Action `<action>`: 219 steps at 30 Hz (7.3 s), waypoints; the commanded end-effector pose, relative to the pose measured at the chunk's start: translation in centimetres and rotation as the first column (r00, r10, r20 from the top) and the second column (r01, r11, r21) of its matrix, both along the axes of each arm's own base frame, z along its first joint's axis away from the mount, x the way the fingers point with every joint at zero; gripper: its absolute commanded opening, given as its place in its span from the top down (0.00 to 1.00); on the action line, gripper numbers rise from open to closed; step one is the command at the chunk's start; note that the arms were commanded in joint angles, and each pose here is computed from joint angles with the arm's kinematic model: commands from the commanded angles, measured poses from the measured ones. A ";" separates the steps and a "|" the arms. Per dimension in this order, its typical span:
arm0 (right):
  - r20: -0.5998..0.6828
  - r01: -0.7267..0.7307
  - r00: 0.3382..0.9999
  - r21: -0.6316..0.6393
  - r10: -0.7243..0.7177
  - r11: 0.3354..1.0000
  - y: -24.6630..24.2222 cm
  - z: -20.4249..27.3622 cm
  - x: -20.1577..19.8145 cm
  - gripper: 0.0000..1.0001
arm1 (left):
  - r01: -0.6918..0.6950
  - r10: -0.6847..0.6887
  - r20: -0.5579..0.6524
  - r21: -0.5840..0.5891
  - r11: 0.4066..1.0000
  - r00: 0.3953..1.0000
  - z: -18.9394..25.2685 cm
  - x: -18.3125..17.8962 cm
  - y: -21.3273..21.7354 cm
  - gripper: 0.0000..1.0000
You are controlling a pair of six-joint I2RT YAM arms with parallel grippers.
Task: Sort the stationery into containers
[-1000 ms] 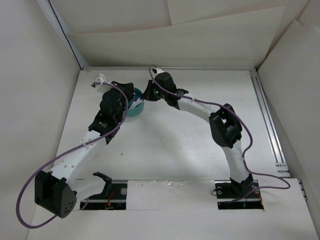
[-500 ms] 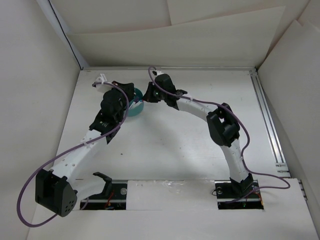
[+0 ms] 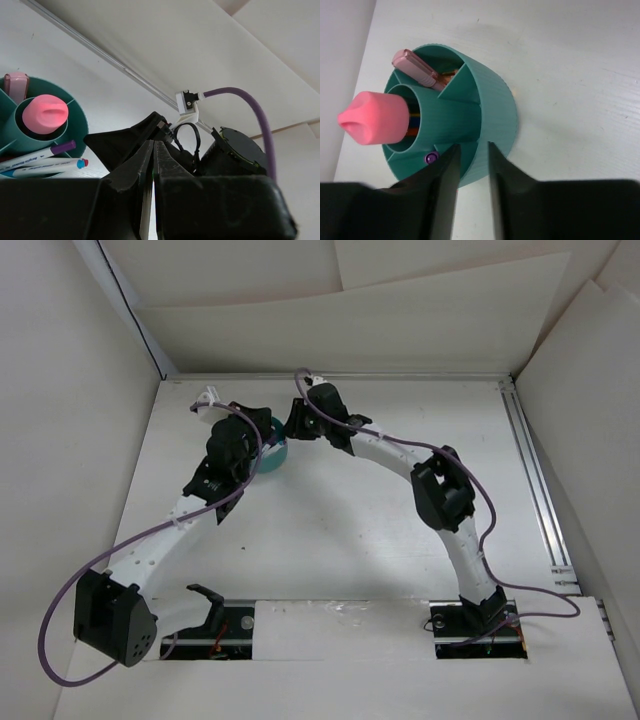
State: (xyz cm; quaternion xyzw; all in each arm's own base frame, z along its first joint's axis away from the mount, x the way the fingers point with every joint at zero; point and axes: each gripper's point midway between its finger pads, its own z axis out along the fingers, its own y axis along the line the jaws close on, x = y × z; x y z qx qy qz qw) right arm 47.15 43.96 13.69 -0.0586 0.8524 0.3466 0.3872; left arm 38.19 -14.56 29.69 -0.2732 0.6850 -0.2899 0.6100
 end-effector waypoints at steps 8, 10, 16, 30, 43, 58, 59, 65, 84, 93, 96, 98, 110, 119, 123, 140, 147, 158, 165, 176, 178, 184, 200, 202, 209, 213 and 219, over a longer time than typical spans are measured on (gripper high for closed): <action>0.011 0.011 1.000 -0.014 -0.011 1.000 0.8 -0.7 1.4 0.81 | -0.006 0.008 0.086 -0.030 1.000 0.996 3.5 0.3 0.3 0.99; 0.021 0.003 1.000 -0.001 -0.003 1.000 1.2 -0.2 1.7 0.85 | -0.015 0.017 0.086 -0.030 0.999 0.996 3.5 0.4 0.7 0.99; 0.074 0.019 0.997 0.038 -0.022 0.999 1.7 1.8 3.6 0.86 | -0.024 0.025 0.078 -0.016 1.000 0.997 3.3 0.4 0.9 0.99; 0.196 -0.088 0.979 0.181 0.051 0.979 -0.8 12.3 3.4 0.37 | -0.065 0.065 0.040 0.005 0.998 0.997 2.0 1.1 1.4 0.98; 0.193 0.037 0.980 0.055 -0.047 0.998 -10.0 12.4 -5.0 1.00 | -0.338 0.354 -0.246 0.106 0.935 0.902 -8.1 2.1 10.0 1.00; 0.207 0.055 0.976 0.027 -0.059 0.998 -14.6 12.1 -11.7 1.00 | -0.322 0.420 -0.413 0.287 0.902 0.808 -14.6 6.1 12.7 0.95; 0.211 0.054 0.976 0.030 -0.060 0.998 -14.8 12.2 -11.9 1.00 | -0.319 0.421 -0.422 0.293 0.902 0.803 -15.1 6.1 12.7 0.93; 0.207 0.053 0.977 0.027 -0.058 0.998 -14.9 11.8 -12.2 1.00 | -0.299 0.430 -0.457 0.332 0.894 0.778 -16.4 7.2 13.0 0.95; 0.207 0.053 0.977 0.027 -0.058 0.998 -14.9 11.8 -12.2 1.00 | -0.219 0.321 -0.462 0.262 0.940 0.827 -16.3 3.5 10.2 1.00; 0.209 0.062 0.976 0.025 -0.066 0.998 -15.0 11.8 -12.1 1.00 | -0.189 0.234 -0.365 0.155 0.970 0.901 -12.1 3.4 8.8 1.00; 0.219 0.073 0.973 0.029 -0.078 0.997 -15.4 12.2 -12.2 1.00 | -0.175 0.201 -0.239 0.125 0.977 0.950 -7.8 2.7 7.6 1.00; 0.239 0.106 0.965 0.033 -0.111 0.994 -16.2 12.9 -12.2 1.00 | -0.151 0.172 -0.151 0.139 0.979 0.973 -5.0 2.0 5.8 1.00; 0.192 0.757 0.648 -0.053 -0.737 0.652 -34.5 12.4 -12.5 0.87 | 0.357 -0.334 -0.137 0.206 0.911 0.933 -5.5 -2.5 -15.7 0.95; -0.024 0.849 0.487 -0.223 -0.873 0.479 -42.6 0.3 -12.8 0.21 | 0.594 -0.570 -0.171 0.181 0.784 0.804 -8.5 -9.1 -21.0 0.96; -0.106 0.849 0.449 -0.259 -0.887 0.460 -43.8 -2.8 -13.1 0.22 | 0.601 -0.590 -0.113 0.175 0.780 0.799 -7.0 -11.3 -19.4 0.95; -0.336 0.666 0.464 -0.478 -0.820 0.573 -46.9 -12.1 -13.7 0.64 | 0.681 -0.683 -0.042 0.147 0.717 0.729 -7.2 -14.4 -18.6 0.88; -0.391 0.606 0.478 -0.502 -0.787 0.617 -45.8 -14.1 -14.2 0.74 | 0.686 -0.692 -0.024 0.160 0.710 0.722 -6.7 -14.6 -18.6 0.85; -0.326 0.451 0.649 -0.563 -0.687 0.693 -39.4 -10.5 -15.1 0.80 | 0.710 -0.688 -0.175 0.191 0.678 0.705 -9.8 -13.5 -20.4 0.81; -0.387 0.364 0.688 -0.548 -0.614 0.753 -35.9 -11.6 -16.1 0.97 | 0.676 -0.671 -0.101 0.187 0.713 0.735 -7.1 -13.6 -19.2 0.79; -0.444 0.250 0.797 -0.376 -0.410 0.892 -22.5 -10.2 -17.4 0.99 | 0.646 -0.614 -0.202 0.212 0.733 0.763 -10.0 -13.6 -17.5 0.78; -0.428 0.241 0.813 -0.369 -0.395 0.898 -21.7 -9.8 -17.4 0.99 | 0.641 -0.602 -0.224 0.211 0.738 0.766 -10.8 -13.7 -17.2 0.76; -0.254 0.382 0.844 -0.331 -0.472 0.863 -24.3 -4.6 -14.6 0.82 | 0.697 -0.601 -0.390 0.174 0.696 0.698 -16.4 -14.6 -18.4 0.71; -0.098 0.500 0.847 -0.184 -0.522 0.846 -31.7 0.2 -14.0 0.59 | 0.727 -0.529 -0.594 0.143 0.671 0.606 -23.5 -15.6 -24.6 0.46; -0.075 0.506 0.850 -0.156 -0.521 0.848 -31.8 1.4 -14.3 0.59 | 0.711 -0.502 -0.620 0.135 0.690 0.604 -24.7 -15.4 -24.6 0.45; 0.000 0.533 0.844 -0.124 -0.537 0.837 -33.7 3.7 -14.8 0.55 | 0.703 -0.496 -0.654 0.079 0.706 0.572 -26.2 -15.4 -26.1 0.45; -0.019 0.509 0.857 -0.127 -0.515 0.851 -33.6 3.1 -15.6 0.54 | 0.683 -0.475 -0.646 0.100 0.724 0.598 -26.3 -15.0 -26.4 0.45; -0.028 0.502 0.862 -0.094 -0.507 0.860 -33.7 2.5 -16.4 0.54 | 0.650 -0.430 -0.634 0.153 0.745 0.642 -25.8 -12.7 -28.1 0.45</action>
